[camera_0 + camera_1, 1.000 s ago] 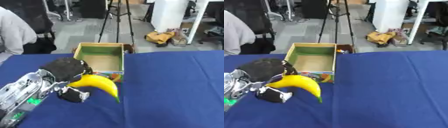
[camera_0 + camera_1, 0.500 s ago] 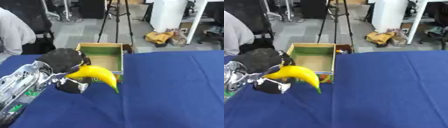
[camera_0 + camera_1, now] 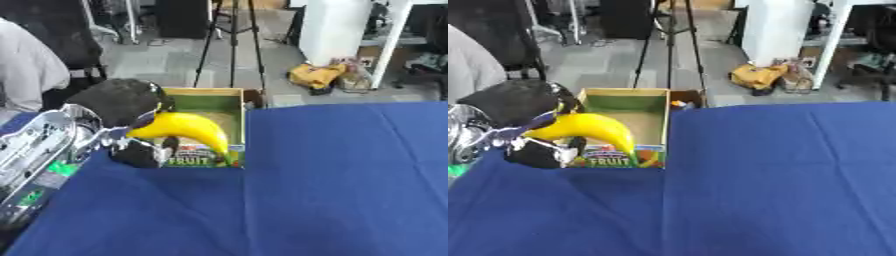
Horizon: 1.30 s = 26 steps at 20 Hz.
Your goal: Pick up objects on the table and place them in the box.
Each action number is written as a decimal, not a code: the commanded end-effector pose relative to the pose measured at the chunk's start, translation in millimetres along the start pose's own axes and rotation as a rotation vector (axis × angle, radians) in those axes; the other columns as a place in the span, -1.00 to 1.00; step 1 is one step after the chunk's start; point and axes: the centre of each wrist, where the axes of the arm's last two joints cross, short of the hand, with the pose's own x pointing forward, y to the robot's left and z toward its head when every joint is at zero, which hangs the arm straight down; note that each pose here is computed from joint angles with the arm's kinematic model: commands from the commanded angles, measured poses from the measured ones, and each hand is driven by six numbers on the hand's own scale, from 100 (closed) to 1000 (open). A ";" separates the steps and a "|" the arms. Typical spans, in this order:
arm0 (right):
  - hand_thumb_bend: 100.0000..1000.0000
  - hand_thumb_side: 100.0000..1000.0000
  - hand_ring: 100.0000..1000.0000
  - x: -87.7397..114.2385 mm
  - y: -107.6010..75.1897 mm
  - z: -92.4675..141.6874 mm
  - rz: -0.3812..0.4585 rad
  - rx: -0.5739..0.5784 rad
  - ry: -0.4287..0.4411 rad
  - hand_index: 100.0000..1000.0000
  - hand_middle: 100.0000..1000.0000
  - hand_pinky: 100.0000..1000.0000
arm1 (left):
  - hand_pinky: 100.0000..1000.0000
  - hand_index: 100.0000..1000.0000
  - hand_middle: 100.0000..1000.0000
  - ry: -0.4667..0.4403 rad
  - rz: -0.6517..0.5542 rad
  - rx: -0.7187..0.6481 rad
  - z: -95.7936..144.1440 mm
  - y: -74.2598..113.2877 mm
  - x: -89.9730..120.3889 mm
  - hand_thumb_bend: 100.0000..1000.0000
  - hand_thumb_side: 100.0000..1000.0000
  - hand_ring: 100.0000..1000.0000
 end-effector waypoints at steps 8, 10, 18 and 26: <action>-1.00 0.89 0.67 1.4 0.3 -12.4 -0.010 0.021 -0.041 0.68 0.12 0.53 | -0.69 0.47 0.02 0.092 -0.021 0.066 -13.8 22.3 -20.5 -0.96 -0.16 0.02; -1.00 0.89 0.67 1.2 0.9 -13.0 -0.013 0.021 -0.042 0.68 0.12 0.54 | -0.70 0.47 0.02 0.108 -0.021 0.075 -17.9 24.9 -23.5 -0.96 -0.16 0.01; -1.00 0.88 0.67 0.5 3.4 -15.0 -0.024 0.026 -0.048 0.68 0.11 0.54 | -0.72 0.46 0.01 0.153 -0.014 0.089 -40.4 28.4 -32.1 -0.94 -0.16 0.00; -1.00 0.88 0.67 -0.3 6.4 -17.0 -0.036 0.030 -0.055 0.68 0.11 0.54 | -0.75 0.46 -0.01 0.213 0.003 0.097 -63.5 26.0 -36.9 -0.93 -0.14 -0.01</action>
